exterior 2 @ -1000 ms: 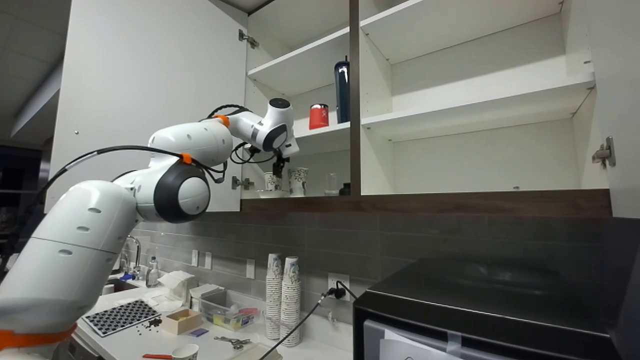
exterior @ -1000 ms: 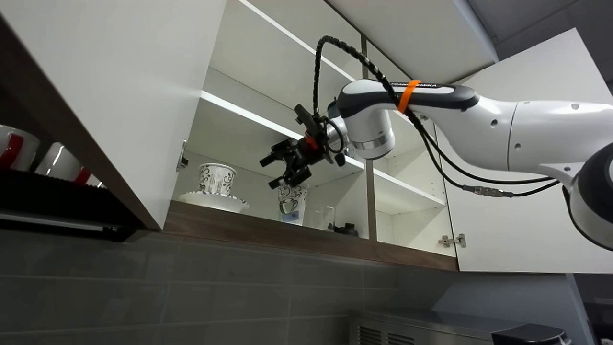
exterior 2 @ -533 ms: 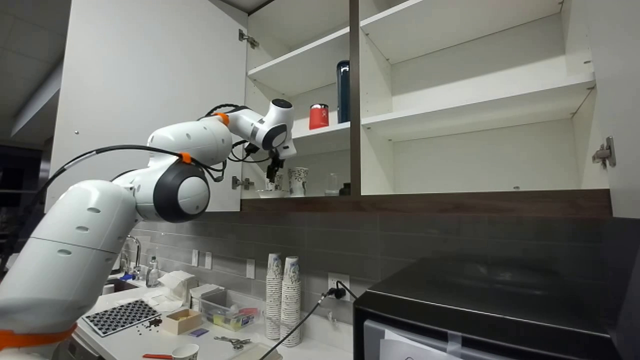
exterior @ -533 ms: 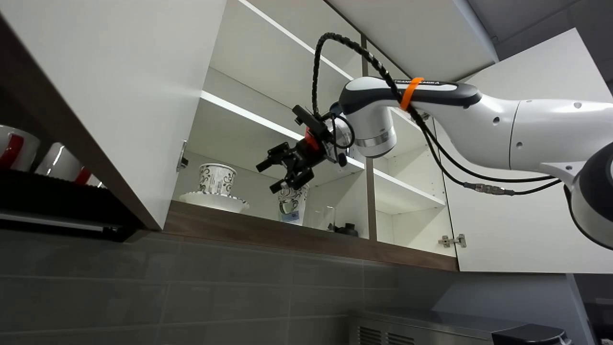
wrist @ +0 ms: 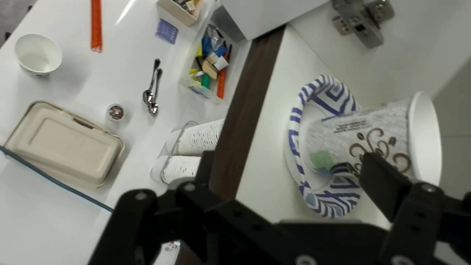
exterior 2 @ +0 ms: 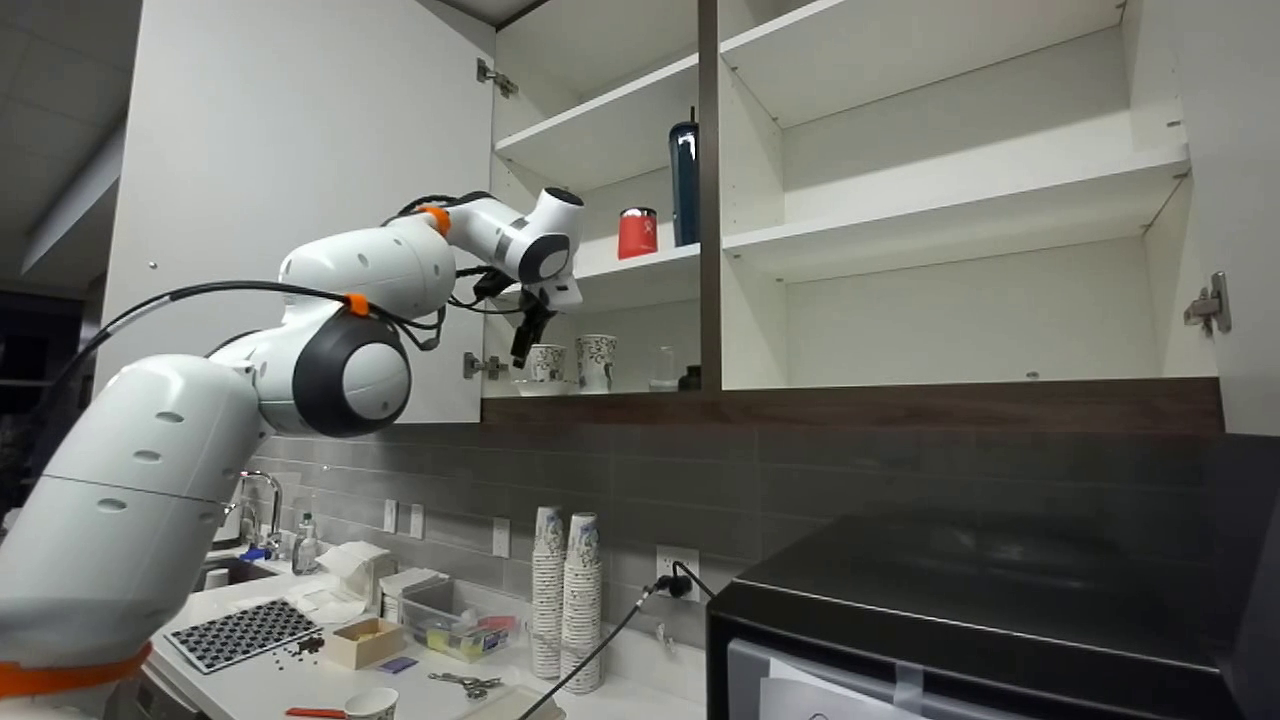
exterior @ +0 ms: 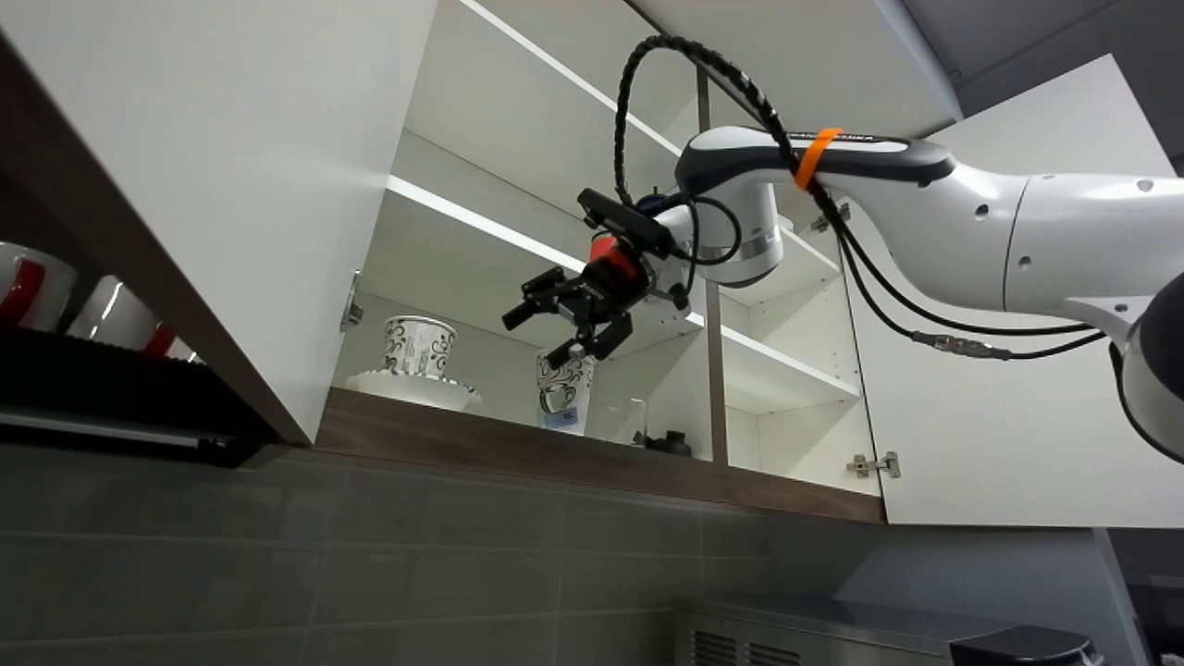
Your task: Put the bowl and cup inside the cupboard
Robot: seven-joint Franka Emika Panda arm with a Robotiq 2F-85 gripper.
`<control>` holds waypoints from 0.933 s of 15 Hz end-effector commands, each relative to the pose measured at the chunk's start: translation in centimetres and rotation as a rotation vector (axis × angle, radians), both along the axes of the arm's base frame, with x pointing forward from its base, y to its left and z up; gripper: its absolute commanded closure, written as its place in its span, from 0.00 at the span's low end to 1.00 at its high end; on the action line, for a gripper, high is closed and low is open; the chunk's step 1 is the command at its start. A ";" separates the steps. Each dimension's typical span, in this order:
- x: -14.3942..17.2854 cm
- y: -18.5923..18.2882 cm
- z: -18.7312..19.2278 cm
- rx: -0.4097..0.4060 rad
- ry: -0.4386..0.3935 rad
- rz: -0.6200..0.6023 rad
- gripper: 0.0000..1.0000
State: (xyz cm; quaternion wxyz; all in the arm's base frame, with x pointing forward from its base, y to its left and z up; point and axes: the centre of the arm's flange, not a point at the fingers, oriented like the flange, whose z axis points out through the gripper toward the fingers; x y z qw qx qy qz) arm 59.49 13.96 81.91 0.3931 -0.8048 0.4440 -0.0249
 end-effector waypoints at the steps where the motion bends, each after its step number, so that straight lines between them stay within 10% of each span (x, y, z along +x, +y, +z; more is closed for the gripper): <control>1: -1.7 0.2 -0.9 -0.083 0.025 0.126 0.00; 14: -7.4 -1.3 0.8 -0.407 -0.327 0.623 0.00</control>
